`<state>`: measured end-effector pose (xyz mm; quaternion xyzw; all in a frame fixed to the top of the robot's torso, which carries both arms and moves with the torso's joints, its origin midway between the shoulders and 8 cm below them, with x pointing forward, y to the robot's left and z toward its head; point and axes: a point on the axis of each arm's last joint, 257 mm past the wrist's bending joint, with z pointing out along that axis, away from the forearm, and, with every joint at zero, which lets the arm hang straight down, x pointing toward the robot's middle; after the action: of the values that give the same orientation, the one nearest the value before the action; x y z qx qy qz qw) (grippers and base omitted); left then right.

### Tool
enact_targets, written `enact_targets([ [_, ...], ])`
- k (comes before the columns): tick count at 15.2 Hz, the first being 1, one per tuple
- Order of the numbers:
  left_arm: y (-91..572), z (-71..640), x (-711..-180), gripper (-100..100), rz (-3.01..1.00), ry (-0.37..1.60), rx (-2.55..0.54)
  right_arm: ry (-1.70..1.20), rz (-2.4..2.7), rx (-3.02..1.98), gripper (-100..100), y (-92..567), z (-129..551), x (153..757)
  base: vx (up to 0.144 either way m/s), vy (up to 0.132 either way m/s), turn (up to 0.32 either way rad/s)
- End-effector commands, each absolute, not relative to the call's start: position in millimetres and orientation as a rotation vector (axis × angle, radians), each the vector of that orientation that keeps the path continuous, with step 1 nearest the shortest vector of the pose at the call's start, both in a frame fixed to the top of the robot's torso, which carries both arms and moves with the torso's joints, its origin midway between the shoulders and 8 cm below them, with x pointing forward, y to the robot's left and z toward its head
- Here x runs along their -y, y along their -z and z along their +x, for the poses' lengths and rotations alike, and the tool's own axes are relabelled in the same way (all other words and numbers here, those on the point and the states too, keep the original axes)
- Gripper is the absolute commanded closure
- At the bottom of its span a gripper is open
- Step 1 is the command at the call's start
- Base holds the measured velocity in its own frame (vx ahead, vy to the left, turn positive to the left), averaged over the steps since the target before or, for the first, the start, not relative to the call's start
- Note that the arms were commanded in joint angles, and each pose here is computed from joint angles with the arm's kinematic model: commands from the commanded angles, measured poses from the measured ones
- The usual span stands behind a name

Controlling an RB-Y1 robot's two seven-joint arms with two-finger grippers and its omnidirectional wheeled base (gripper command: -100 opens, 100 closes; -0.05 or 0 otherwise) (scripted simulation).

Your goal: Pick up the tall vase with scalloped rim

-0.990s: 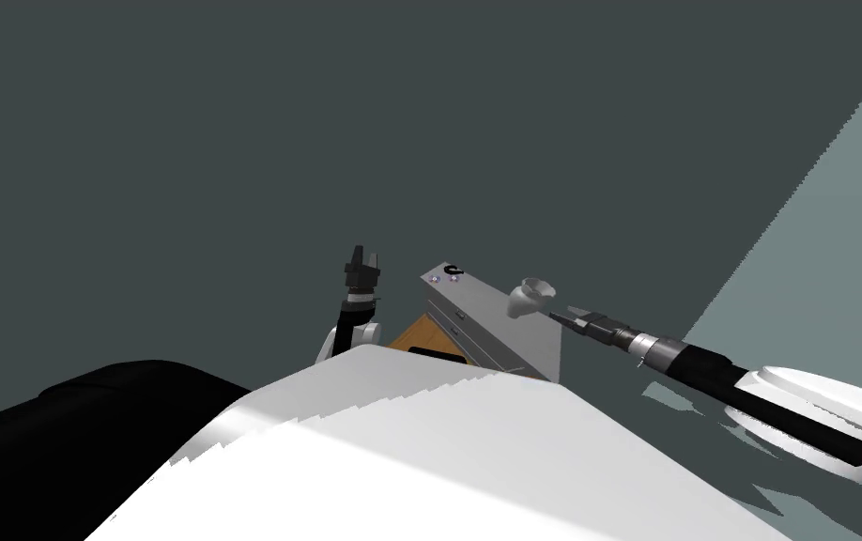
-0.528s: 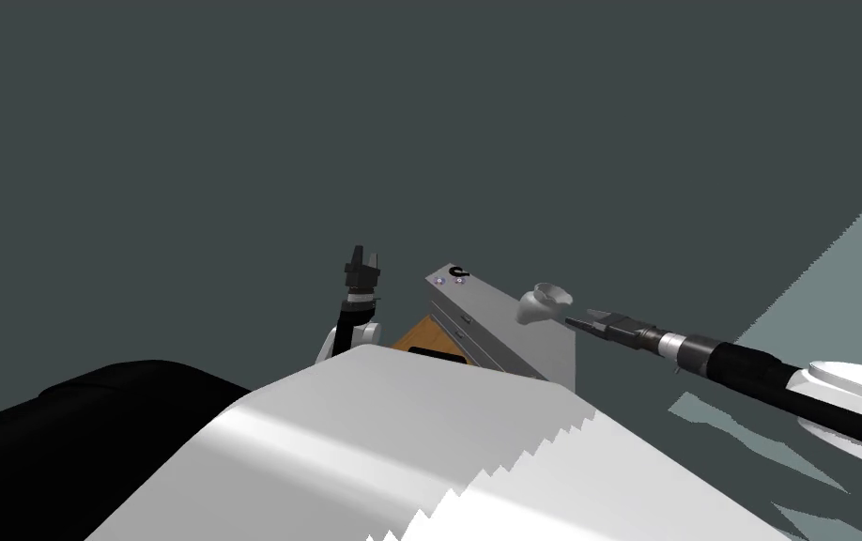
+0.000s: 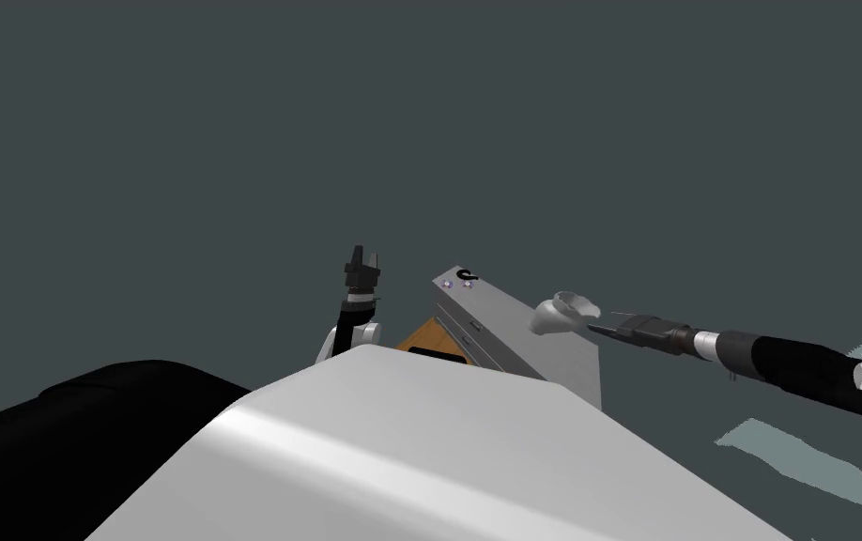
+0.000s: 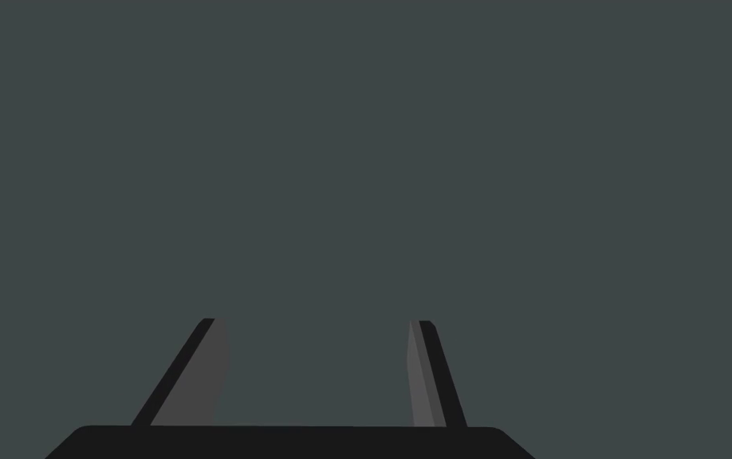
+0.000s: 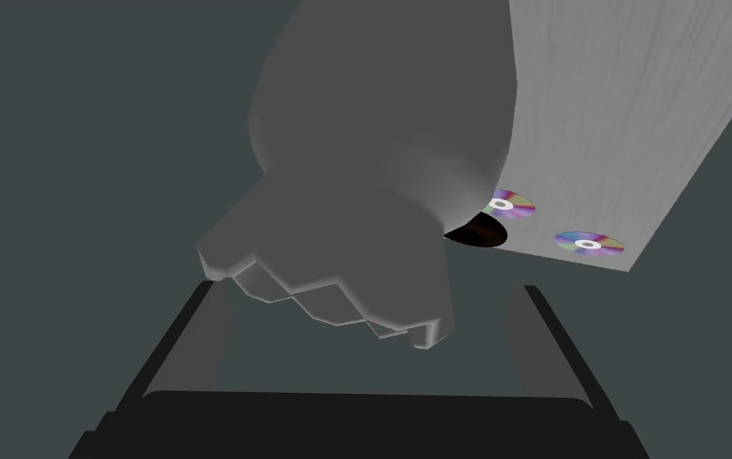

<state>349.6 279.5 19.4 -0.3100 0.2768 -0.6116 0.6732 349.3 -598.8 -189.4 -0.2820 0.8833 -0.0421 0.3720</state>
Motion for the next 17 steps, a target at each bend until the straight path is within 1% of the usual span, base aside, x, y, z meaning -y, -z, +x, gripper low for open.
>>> enact_targets([
  [1,-19.4,349.6,-279.5,0,-0.698,1.377,-0.623,0.143,-0.763,-2.293,-100,185.9,345.4,608.2,0.046,0.083,0.076],
  [4,-19.4,349.6,-279.5,0,-0.698,1.377,-0.623,0.202,-0.833,-2.362,-100,186.4,332.3,628.9,0.057,0.082,0.073],
  [6,-19.4,349.6,-279.5,0,-0.698,1.377,-0.623,0.240,-0.892,-2.428,-100,189.9,316.6,645.0,0.073,0.122,0.138],
  [8,-19.4,349.6,-279.5,0,-0.698,1.377,-0.623,0.244,-0.893,-2.410,-100,184.7,323.5,643.1,0.054,0.098,0.058],
  [11,-19.4,349.6,-279.5,0,-0.698,1.377,-0.623,0.252,-0.916,-2.459,-100,192.3,308.5,651.3,0.019,0.026,0.008],
  [14,-19.4,349.7,-279.4,0,-0.698,1.377,-0.623,0.268,-0.980,-2.552,-100,202.4,280.4,667.0,0.078,0.114,0.149],
  [15,-19.4,349.6,-279.5,0,-0.698,1.377,-0.623,0.267,-0.961,-2.523,-100,199.5,289.8,662.6,0.044,0.070,0.024],
  [17,-19.5,349.7,-279.4,0,-0.698,1.377,-0.623,0.273,-0.913,-2.546,-100,213.2,273.2,672.3,-0.011,-0.002,0.247],
])
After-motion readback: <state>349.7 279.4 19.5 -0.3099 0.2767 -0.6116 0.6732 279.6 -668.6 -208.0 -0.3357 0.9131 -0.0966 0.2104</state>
